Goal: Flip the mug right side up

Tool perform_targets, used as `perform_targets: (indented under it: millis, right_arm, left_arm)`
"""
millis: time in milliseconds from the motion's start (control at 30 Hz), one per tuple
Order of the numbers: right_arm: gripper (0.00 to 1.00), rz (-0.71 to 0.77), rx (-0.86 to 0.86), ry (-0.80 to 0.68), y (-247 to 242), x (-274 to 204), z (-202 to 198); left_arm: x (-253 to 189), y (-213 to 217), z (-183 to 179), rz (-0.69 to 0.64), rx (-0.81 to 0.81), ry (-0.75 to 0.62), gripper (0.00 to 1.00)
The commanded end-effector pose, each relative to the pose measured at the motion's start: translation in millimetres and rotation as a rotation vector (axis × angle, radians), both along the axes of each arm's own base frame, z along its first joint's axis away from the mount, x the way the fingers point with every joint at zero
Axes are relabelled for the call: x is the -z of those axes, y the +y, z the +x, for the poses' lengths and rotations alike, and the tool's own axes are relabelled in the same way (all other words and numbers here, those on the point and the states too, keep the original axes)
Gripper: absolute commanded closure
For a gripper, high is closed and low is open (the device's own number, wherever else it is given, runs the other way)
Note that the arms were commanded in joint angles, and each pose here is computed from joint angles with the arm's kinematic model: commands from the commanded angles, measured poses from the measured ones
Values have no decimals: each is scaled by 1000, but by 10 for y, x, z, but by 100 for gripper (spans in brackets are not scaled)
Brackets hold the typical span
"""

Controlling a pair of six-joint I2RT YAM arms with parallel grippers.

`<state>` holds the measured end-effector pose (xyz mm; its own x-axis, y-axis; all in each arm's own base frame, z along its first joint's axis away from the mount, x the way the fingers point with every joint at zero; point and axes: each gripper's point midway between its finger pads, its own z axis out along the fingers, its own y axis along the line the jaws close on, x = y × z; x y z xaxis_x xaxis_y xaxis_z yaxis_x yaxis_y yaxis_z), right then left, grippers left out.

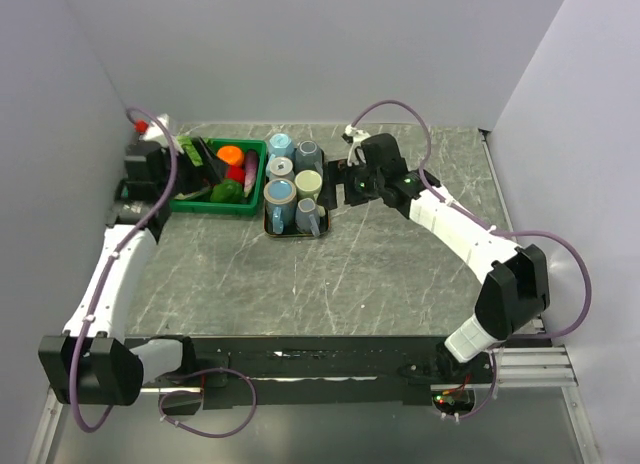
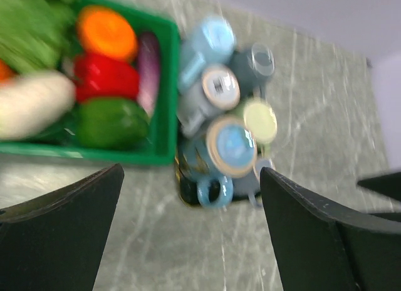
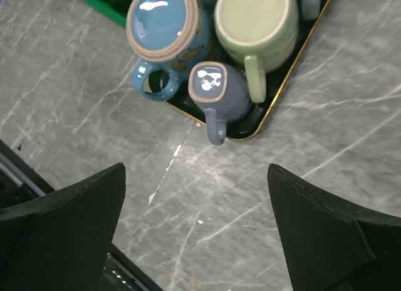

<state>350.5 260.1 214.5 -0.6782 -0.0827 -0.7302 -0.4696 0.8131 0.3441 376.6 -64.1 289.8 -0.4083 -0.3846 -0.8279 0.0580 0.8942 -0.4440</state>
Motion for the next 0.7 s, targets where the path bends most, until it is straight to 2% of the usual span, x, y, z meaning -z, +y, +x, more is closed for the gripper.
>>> perform_targets:
  millis: [0, 167, 367, 533, 567, 667]
  right_arm:
    - [0, 128, -11, -39, 135, -222, 20]
    - [0, 162, 11, -59, 119, -238, -2]
    - [0, 117, 83, -42, -22, -150, 3]
    - [0, 62, 161, -31, -181, -86, 31]
    - [0, 58, 166, -33, -197, -93, 39]
    - [0, 37, 200, -29, -275, -62, 52]
  left_arm:
    - [221, -566, -78, -86, 197, -24, 4]
    - [784, -1097, -68, 7, 288, 54, 4]
    - [1217, -1331, 100, 62, 283, 155, 1]
    - [1495, -1372, 195, 115, 221, 206, 10]
    - [1508, -1372, 213, 116, 213, 205, 15]
    - [1563, -1431, 232, 122, 234, 196, 20]
